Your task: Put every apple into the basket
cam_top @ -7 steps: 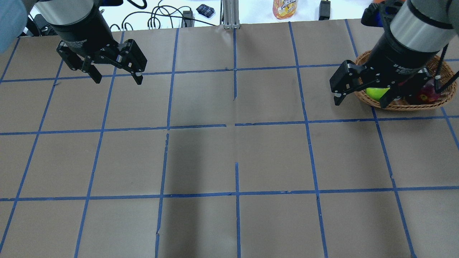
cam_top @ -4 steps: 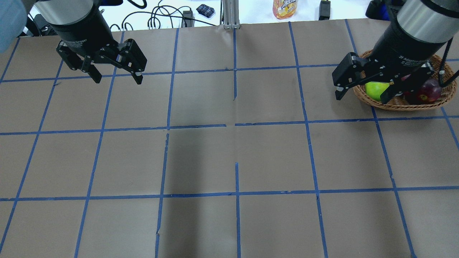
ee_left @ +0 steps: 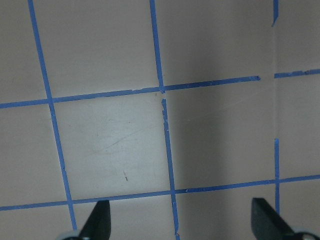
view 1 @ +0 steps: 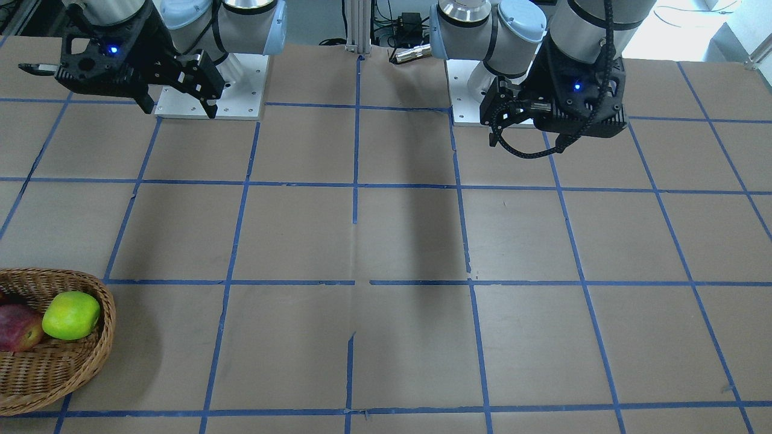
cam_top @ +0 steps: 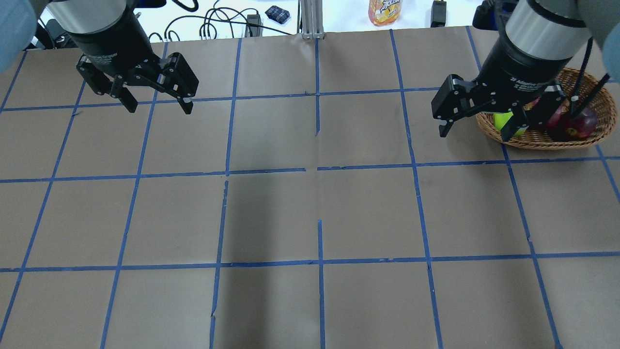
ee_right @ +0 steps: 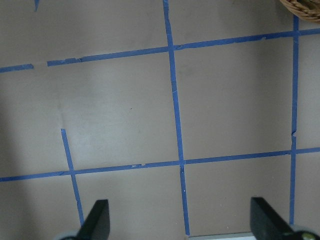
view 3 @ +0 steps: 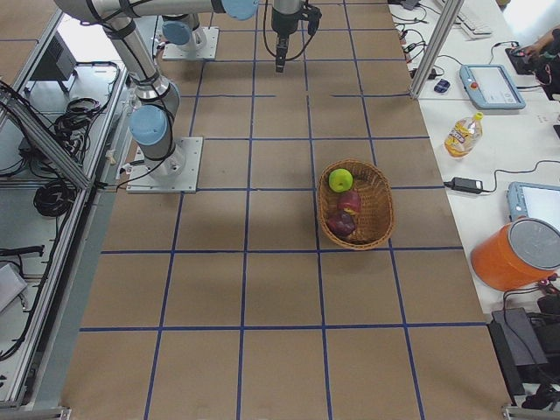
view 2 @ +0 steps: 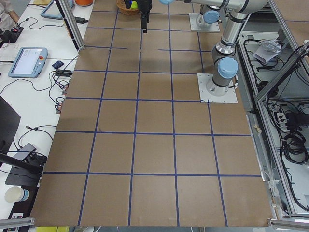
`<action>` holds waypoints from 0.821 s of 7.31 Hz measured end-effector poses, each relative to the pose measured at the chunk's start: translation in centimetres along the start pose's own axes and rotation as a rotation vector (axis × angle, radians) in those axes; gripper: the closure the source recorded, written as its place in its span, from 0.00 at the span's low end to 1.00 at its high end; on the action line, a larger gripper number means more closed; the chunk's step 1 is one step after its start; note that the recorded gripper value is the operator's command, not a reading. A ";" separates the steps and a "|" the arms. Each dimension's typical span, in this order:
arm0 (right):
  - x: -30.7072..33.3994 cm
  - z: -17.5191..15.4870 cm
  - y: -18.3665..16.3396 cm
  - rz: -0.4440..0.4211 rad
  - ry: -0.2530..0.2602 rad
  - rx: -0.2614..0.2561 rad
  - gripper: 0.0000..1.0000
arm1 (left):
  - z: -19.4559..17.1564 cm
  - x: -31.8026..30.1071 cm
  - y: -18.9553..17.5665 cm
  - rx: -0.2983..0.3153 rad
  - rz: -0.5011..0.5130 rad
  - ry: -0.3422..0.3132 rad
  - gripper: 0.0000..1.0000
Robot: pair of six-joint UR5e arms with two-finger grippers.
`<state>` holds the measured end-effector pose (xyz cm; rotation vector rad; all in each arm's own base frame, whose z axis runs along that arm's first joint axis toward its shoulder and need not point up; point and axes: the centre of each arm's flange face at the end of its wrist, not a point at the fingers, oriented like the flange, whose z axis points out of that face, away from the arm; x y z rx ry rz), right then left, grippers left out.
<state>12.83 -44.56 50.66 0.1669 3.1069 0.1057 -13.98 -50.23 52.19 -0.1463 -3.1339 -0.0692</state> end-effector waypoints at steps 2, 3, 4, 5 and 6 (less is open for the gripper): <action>-0.2 0.1 -0.1 0.001 0.043 0.011 0.00 | 0.0 0.0 0.0 -0.001 0.000 0.001 0.00; -0.1 -0.1 -0.3 -0.002 0.047 0.015 0.00 | 0.1 0.0 0.0 -0.001 0.000 0.000 0.00; 0.1 -0.3 -0.3 -0.007 0.044 0.019 0.00 | 0.0 0.0 0.0 -0.001 0.000 0.000 0.00; 0.2 -0.4 -0.4 -0.009 0.038 0.019 0.00 | 0.0 0.0 0.0 0.000 0.000 0.000 0.00; 0.2 -0.4 -0.3 -0.009 0.032 0.018 0.00 | 0.0 0.0 0.0 0.000 0.000 0.000 0.00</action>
